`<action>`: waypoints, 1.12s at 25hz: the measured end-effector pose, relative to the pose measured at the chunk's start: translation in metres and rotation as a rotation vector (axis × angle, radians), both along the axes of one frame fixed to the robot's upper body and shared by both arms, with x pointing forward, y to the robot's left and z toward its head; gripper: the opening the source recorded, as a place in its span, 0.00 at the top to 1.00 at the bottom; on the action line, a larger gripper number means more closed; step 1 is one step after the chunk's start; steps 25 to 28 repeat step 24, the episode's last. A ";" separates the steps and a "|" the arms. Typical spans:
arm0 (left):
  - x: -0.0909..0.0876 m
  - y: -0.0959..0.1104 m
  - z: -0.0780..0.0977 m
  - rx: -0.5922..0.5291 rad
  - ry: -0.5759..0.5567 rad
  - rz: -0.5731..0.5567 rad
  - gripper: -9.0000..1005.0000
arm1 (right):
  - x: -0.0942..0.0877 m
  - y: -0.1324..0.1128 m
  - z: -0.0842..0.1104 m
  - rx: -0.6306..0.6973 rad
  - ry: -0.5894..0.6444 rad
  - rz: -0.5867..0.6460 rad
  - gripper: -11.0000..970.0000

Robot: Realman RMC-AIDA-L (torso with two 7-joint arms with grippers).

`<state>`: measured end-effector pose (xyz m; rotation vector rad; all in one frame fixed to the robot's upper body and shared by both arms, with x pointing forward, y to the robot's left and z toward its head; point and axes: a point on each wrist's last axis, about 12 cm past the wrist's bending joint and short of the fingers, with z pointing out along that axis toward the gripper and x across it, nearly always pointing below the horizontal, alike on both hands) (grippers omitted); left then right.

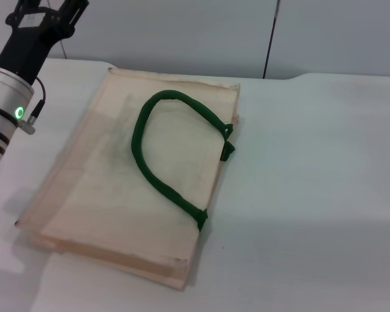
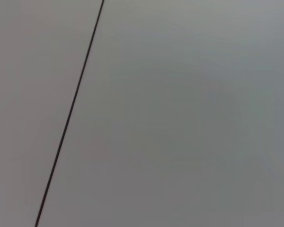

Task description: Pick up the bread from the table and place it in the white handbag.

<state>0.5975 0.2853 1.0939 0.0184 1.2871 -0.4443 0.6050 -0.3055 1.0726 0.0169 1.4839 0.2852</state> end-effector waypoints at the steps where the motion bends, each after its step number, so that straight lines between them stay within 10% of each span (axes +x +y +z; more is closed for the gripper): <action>1: 0.000 -0.001 0.000 0.002 0.000 -0.003 0.19 | 0.000 0.000 0.000 0.000 0.000 0.000 0.08; 28: 0.006 -0.005 0.002 0.008 0.013 -0.010 0.19 | 0.000 -0.001 0.000 0.002 0.000 -0.001 0.08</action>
